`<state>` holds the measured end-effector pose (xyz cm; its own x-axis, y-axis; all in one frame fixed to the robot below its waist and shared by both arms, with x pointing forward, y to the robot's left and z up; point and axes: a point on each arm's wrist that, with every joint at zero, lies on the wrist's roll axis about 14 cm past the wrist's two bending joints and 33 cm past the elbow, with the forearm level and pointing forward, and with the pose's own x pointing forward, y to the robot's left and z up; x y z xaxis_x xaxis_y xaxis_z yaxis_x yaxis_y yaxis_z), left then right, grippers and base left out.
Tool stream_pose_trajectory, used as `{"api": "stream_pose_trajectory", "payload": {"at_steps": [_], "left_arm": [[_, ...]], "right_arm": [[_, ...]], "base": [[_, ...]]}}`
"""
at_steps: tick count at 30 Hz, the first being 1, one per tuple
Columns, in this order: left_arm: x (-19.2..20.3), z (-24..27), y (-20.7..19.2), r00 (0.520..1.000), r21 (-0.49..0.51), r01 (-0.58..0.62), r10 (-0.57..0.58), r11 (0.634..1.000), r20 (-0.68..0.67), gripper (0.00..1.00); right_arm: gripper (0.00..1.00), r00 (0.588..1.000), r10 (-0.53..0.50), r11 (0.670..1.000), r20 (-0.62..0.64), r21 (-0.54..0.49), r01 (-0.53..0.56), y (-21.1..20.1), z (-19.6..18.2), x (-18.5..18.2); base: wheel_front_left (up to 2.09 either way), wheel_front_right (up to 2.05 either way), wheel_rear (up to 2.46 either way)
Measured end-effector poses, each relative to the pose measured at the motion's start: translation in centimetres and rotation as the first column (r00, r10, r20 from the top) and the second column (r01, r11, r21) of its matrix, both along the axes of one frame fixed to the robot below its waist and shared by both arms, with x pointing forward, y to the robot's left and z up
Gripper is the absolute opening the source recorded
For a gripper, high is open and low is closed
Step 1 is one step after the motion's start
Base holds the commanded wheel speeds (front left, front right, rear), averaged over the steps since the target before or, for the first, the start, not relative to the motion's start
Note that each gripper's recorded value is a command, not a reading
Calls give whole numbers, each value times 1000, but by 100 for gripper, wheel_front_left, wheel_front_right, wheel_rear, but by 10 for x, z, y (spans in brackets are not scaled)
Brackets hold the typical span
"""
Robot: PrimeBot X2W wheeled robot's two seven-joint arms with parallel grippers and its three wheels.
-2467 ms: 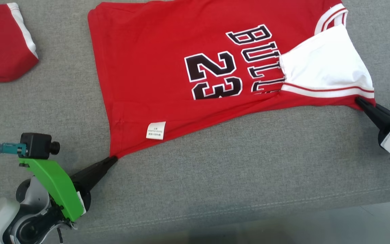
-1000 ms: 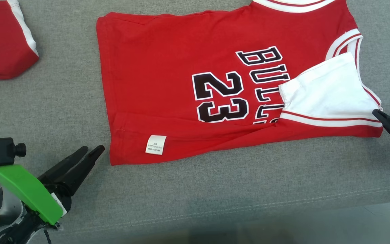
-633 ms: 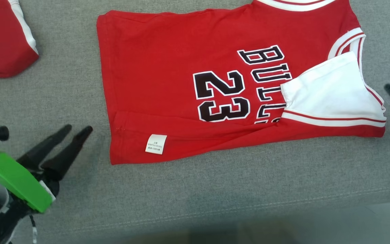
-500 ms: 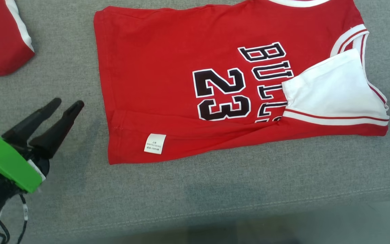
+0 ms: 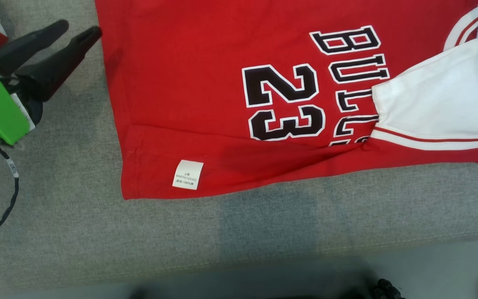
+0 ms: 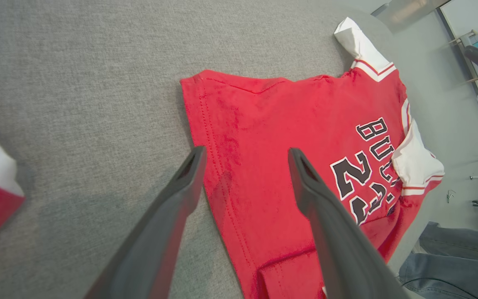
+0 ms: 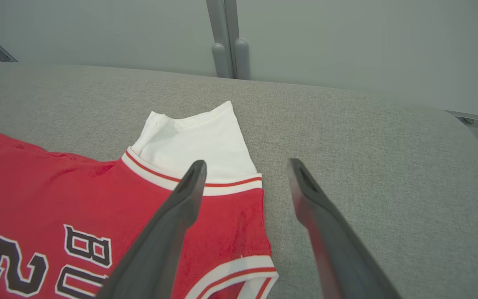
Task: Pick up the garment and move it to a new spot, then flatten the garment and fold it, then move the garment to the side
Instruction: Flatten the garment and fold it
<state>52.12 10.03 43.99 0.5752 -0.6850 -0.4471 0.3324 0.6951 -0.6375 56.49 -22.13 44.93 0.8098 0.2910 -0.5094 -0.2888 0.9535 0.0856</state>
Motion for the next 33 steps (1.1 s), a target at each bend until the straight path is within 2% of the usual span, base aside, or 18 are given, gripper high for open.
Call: {"api": "stream_pose_trajectory", "payload": {"at_steps": [8,13,16,22,33], "left_arm": [[36,-37,-3,998,34,9,-6,999,-63,100],[44,-67,1,993,65,-4,12,998,-119,100],[55,-72,1,994,86,-7,16,996,-107,100],[67,-76,-3,995,103,-2,12,995,-98,100],[72,-73,-28,993,45,50,-45,998,-108,100]], "right_arm": [[100,999,9,999,-39,-44,-10,18,-47,49],[100,994,30,999,-110,-27,-33,41,-92,57],[100,989,29,999,-148,-26,-34,49,-114,58],[100,991,23,999,-134,-29,-27,56,-118,72],[100,993,22,999,-118,-32,-26,68,-117,89]], "base": [[0,0,0],[0,0,0],[0,0,0],[0,0,0],[0,0,0]]}}
